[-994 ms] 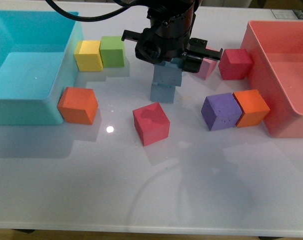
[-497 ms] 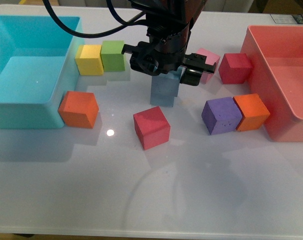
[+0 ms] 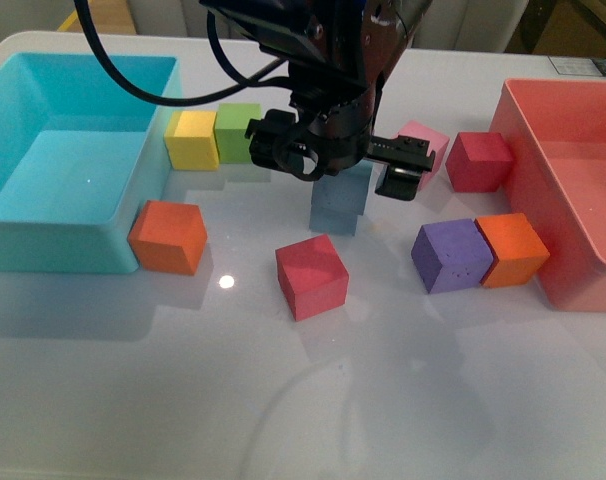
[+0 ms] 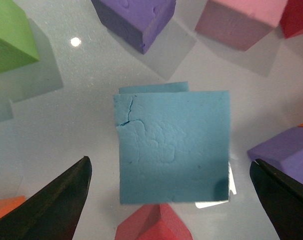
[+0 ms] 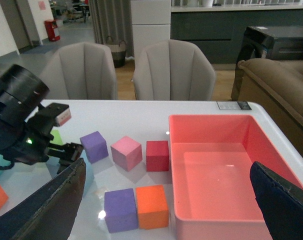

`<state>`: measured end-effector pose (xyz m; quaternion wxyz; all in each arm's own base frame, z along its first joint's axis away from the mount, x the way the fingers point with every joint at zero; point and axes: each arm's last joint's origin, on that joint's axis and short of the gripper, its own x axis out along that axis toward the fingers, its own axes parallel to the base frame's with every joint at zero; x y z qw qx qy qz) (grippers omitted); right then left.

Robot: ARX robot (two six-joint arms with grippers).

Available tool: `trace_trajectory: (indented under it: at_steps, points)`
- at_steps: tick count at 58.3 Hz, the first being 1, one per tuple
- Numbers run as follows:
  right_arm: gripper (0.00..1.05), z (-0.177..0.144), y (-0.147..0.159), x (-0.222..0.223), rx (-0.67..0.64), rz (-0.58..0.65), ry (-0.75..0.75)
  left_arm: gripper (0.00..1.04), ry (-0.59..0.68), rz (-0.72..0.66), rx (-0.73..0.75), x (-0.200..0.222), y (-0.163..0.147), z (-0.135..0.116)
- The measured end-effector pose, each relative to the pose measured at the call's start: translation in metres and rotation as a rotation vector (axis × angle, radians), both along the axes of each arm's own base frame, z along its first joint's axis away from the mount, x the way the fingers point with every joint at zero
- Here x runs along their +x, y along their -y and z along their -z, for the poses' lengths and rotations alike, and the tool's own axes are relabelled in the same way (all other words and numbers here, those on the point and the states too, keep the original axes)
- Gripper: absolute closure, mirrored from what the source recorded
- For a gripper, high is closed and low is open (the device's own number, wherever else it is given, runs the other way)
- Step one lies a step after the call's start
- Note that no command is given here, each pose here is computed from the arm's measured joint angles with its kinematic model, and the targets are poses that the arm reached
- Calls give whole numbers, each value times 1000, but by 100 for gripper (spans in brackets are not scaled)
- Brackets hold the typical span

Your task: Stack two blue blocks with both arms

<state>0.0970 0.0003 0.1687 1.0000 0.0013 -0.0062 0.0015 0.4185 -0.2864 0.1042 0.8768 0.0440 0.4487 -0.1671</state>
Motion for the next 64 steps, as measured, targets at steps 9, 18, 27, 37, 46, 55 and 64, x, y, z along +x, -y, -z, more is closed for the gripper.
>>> trace_trajectory:
  at_steps: [9,18,27,37,46,55,64]
  points:
    - [9,0,0,0,0,0,0,9,53,-9,-100,-23,-15,-43]
    - [9,0,0,0,0,0,0,9,78,-30,-161,-50,-37,-68]
    - [9,0,0,0,0,0,0,9,112,-88,-198,-77,-81,-88]
    - [9,0,0,0,0,0,0,9,141,-236,-228,-105,-154,-95]
    - [9,0,0,0,0,-1,0,9,143,-286,-235,-113,-172,-96]
    - [9,0,0,0,0,0,-1,22,470,-328,-139,-116,-175,-84]
    - [9,0,0,0,0,2,-1,48,849,-355,-125,-152,-209,-76]
